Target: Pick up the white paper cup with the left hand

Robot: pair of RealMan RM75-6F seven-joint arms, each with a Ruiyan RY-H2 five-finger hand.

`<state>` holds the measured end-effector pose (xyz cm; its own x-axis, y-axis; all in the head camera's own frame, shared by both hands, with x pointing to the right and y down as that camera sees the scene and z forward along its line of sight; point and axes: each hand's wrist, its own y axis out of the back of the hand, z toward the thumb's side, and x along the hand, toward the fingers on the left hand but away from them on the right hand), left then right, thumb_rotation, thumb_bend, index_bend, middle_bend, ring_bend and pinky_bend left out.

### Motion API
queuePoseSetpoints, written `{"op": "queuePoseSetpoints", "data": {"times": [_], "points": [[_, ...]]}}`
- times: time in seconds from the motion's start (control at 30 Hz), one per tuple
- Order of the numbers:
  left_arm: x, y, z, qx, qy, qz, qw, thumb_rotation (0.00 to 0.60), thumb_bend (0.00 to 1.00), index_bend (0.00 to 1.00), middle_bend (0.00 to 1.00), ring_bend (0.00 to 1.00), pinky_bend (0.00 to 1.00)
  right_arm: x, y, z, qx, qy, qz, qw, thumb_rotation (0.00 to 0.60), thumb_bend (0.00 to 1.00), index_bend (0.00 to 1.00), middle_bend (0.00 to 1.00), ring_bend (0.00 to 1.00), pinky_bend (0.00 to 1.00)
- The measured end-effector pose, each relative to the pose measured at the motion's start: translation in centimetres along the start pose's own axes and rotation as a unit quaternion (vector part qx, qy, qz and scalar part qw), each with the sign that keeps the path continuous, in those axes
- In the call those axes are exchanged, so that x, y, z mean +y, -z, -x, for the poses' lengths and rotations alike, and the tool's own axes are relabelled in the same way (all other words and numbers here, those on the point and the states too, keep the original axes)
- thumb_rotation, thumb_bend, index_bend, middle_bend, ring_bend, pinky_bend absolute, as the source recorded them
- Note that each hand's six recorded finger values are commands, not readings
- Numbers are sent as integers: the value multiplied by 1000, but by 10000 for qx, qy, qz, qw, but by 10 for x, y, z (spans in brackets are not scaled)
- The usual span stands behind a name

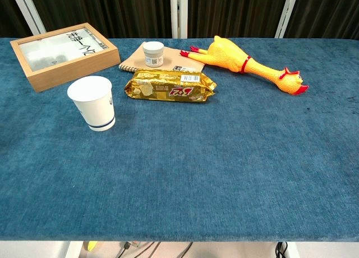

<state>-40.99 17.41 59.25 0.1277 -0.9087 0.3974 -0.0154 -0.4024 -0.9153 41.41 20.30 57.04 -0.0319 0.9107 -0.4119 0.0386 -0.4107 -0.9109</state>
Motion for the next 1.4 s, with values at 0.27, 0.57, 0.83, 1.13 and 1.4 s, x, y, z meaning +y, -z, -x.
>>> {"op": "queuePoseSetpoints", "data": {"times": [0.27,0.57,0.83,1.13,1.4], "points": [[-5,-3,-3,-58,62,0,10000,600,25,34,10,0,36,2,1,-2,9,51,33,10000,600,174,0,0,0,0],[-4,-10,-2,-226,68,143,9996,600,25,34,10,0,35,6,4,-4,-5,139,95,9999,600,175,0,0,0,0],[-2,-32,-5,-665,257,381,9967,600,26,34,10,0,35,5,6,-3,-58,127,76,9999,600,174,0,0,0,0],[7,-79,-22,-1390,460,274,9888,600,25,34,10,0,38,3,7,-3,-56,77,51,9999,600,175,0,0,0,0],[-6,-132,-56,-1973,821,140,9768,600,25,34,14,0,55,7,13,-2,-112,89,110,9998,600,175,0,0,0,0]]}}
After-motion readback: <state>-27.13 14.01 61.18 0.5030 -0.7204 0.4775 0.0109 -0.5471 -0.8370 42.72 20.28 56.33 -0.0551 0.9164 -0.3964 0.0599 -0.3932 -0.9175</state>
